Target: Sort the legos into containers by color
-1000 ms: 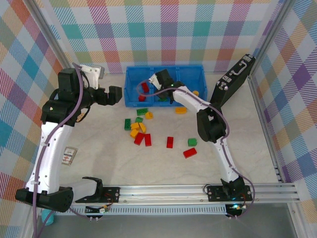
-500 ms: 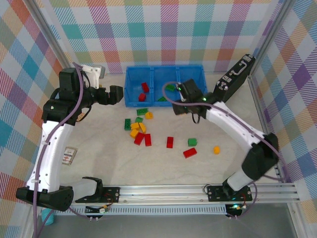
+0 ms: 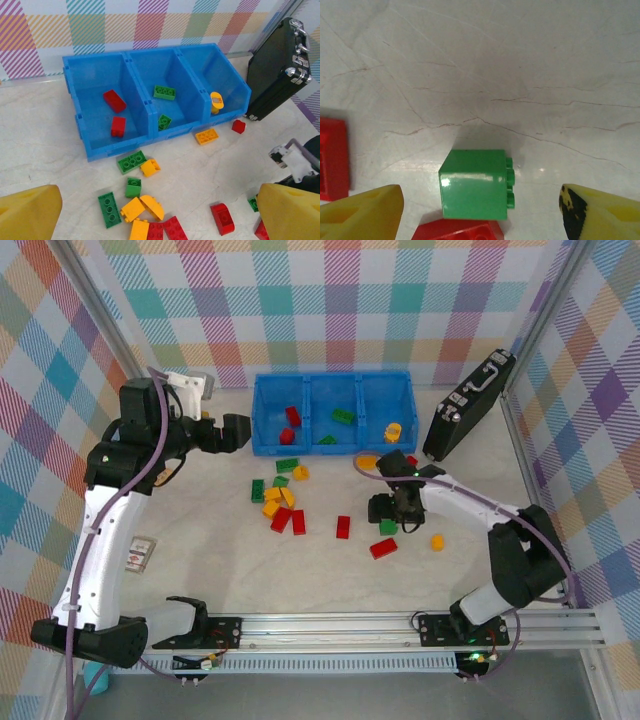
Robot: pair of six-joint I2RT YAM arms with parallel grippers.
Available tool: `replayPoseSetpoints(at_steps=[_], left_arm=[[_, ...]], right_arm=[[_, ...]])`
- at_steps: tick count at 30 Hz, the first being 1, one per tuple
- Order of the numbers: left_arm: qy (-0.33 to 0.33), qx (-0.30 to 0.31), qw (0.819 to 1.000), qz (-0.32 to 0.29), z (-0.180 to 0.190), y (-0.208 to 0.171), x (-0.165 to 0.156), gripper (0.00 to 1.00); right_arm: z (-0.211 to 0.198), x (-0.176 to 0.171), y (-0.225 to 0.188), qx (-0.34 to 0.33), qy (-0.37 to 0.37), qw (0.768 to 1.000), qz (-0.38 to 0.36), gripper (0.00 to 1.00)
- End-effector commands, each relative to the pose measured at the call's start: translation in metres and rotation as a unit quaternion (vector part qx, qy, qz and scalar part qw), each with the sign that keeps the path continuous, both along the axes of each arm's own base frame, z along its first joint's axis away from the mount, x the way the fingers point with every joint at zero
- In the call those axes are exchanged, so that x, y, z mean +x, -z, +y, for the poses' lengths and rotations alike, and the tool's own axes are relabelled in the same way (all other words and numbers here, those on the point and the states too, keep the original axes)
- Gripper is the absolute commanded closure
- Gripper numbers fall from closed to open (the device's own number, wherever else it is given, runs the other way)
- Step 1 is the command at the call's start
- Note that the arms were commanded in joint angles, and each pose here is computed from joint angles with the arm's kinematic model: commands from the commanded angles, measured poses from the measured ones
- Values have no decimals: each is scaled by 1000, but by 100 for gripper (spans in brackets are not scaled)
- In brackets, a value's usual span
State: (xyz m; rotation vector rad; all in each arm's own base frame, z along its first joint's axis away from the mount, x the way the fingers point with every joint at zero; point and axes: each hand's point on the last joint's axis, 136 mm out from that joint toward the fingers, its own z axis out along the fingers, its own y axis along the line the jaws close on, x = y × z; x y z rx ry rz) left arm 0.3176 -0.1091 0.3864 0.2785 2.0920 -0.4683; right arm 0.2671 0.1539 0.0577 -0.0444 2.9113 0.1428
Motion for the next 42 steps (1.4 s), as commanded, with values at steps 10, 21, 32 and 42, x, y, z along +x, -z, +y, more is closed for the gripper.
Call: replayPoseSetpoints(at_steps=[10, 21, 32, 42], left_arm=[[4, -7, 1000, -11, -3, -10, -6, 0], [-9, 9, 1000, -19, 4, -14, -9, 0], [-20, 24, 999, -25, 10, -13, -9, 0], [-27, 34, 999, -27, 14, -15, -11, 0]], right_arm=[[2, -6, 41, -4, 12, 999, 45, 40], [10, 57, -33, -31, -57, 996, -55, 66], [73, 212, -168, -62, -170, 926, -333, 71], [145, 280, -129, -140, -307, 861, -380, 69]])
